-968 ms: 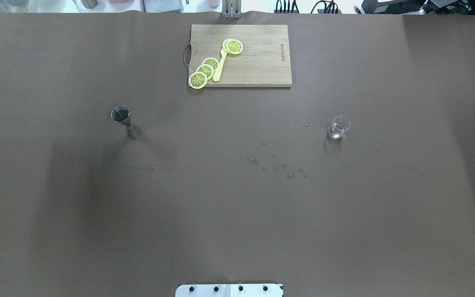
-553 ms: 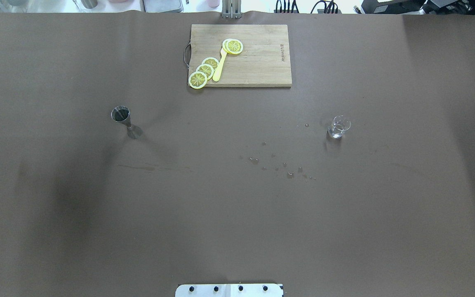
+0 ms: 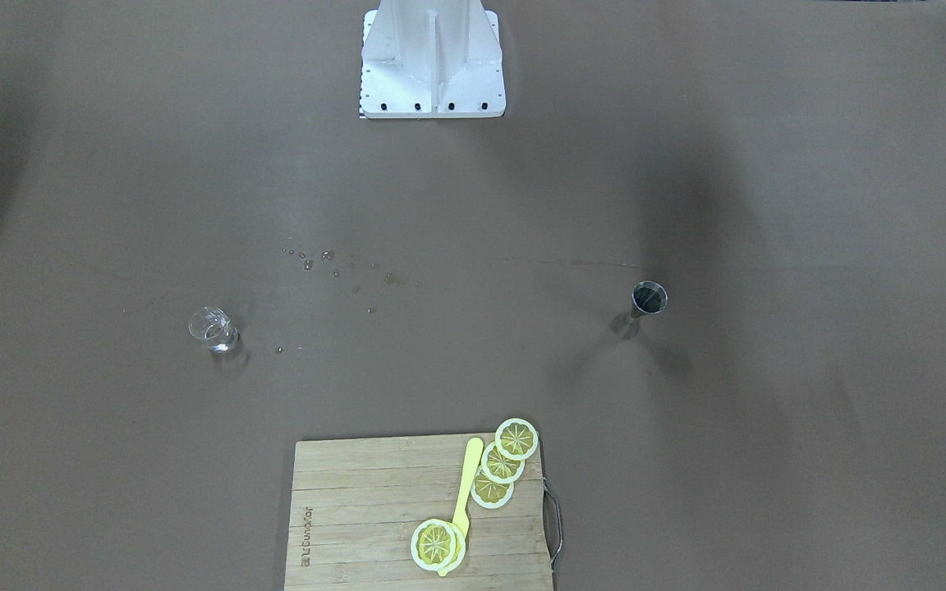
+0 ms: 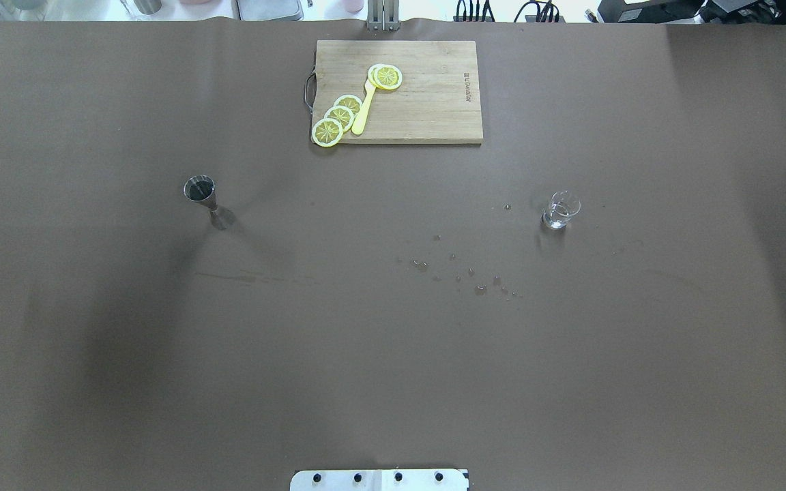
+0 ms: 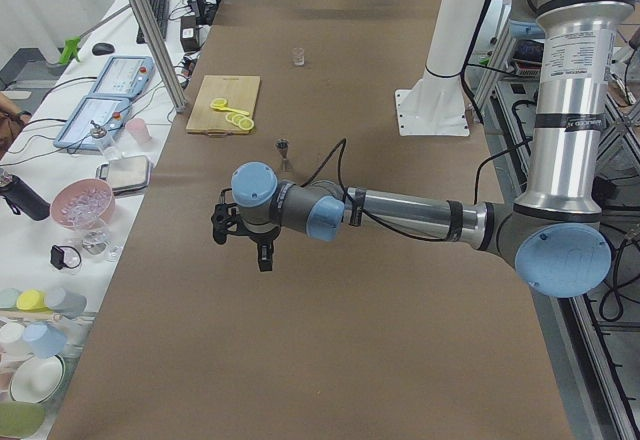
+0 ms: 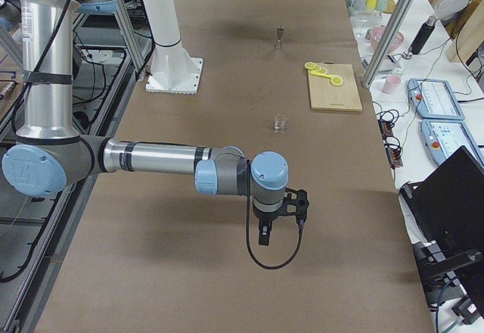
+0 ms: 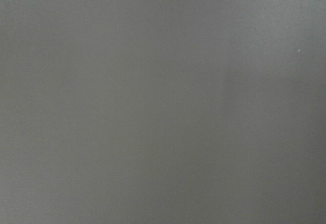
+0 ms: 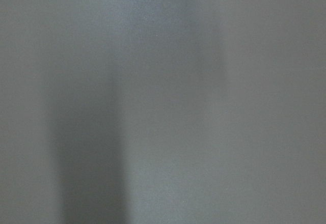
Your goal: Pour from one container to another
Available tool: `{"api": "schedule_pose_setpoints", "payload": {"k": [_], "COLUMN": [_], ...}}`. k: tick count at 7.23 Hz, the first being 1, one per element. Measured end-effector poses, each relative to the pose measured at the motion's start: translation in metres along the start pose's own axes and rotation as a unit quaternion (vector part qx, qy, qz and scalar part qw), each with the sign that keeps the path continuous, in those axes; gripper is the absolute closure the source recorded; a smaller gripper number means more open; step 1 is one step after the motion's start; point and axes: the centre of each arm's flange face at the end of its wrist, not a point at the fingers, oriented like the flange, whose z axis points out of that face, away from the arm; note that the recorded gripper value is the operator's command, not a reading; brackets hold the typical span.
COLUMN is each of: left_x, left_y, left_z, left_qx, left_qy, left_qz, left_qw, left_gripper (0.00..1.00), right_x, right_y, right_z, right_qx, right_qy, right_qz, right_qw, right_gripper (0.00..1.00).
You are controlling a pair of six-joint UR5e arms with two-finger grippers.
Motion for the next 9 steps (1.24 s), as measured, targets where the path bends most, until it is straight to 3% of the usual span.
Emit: {"api": "schedule_pose_setpoints", "payload": {"k": [3, 6, 9], "left_x": [-0.021, -0.046, -0.081], "left_y": [0.012, 0.015, 0.032], "left_z": [-0.007, 0.004, -0.015], "left_qx": [-0.005, -0.016, -0.001], "left_qy": [-0.006, -0.009, -0.010], "left_qz": [0.021, 0.072, 0.042], "left_qw": [0.9998, 0.9973, 0.9991], "left_gripper": [0.01, 0.01, 0.01], "right_x": [-0.002, -0.001, 0.000], "right_y": [0.000, 0.001, 0.001], "right_z": [-0.005, -0.008, -0.009], "right_qx": [0.005, 0.008, 0.009], "right_qy": [0.000, -0.001, -0.001], "right_qz": [-0.002, -0.001, 0.001], "right_qw": [1.0000, 1.0000, 1.0000], "right_gripper": [0.00, 0.00, 0.00]}}
